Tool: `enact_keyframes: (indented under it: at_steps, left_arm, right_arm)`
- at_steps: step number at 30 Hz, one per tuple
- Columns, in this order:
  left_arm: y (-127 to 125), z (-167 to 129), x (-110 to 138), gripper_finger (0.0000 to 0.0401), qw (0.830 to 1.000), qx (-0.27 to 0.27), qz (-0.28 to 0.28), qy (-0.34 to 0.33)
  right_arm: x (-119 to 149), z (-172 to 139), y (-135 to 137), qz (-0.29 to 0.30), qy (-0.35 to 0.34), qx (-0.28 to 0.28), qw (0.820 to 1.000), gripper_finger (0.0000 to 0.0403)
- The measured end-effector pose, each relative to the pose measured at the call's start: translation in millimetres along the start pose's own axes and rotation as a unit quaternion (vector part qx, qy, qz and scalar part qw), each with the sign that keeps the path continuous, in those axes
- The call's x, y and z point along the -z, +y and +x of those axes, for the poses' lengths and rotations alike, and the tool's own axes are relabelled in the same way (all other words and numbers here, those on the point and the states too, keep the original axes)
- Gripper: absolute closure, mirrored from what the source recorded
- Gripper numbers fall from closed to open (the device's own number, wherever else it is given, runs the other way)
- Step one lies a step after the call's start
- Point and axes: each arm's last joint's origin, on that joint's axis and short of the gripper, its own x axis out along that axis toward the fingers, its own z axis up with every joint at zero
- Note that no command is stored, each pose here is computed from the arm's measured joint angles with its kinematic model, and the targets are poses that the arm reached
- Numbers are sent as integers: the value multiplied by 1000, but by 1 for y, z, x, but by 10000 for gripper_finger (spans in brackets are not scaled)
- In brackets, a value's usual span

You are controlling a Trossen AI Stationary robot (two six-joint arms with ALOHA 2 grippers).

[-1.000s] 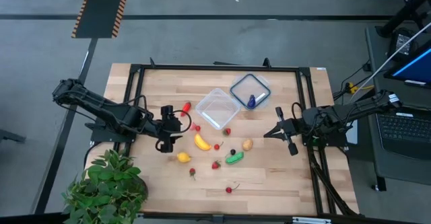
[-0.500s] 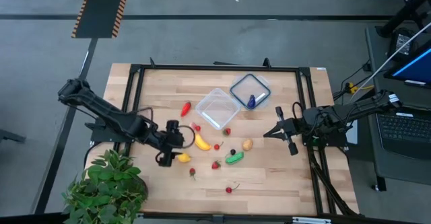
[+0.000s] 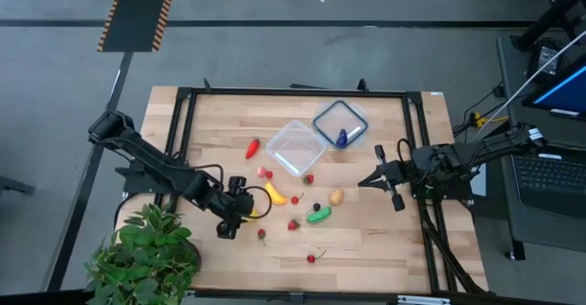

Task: Pick and placing Produce into tupperware
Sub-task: Put the yellow lemon into the transparent container

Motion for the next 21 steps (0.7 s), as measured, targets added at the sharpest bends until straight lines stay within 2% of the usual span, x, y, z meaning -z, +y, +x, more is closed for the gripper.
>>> enact_keyframes:
  at_steps: [21]
  left_arm:
    - [-5,34,5,163,998,-16,5,54]
  right_arm:
    - [0,0,0,0,2,0,1000,389]
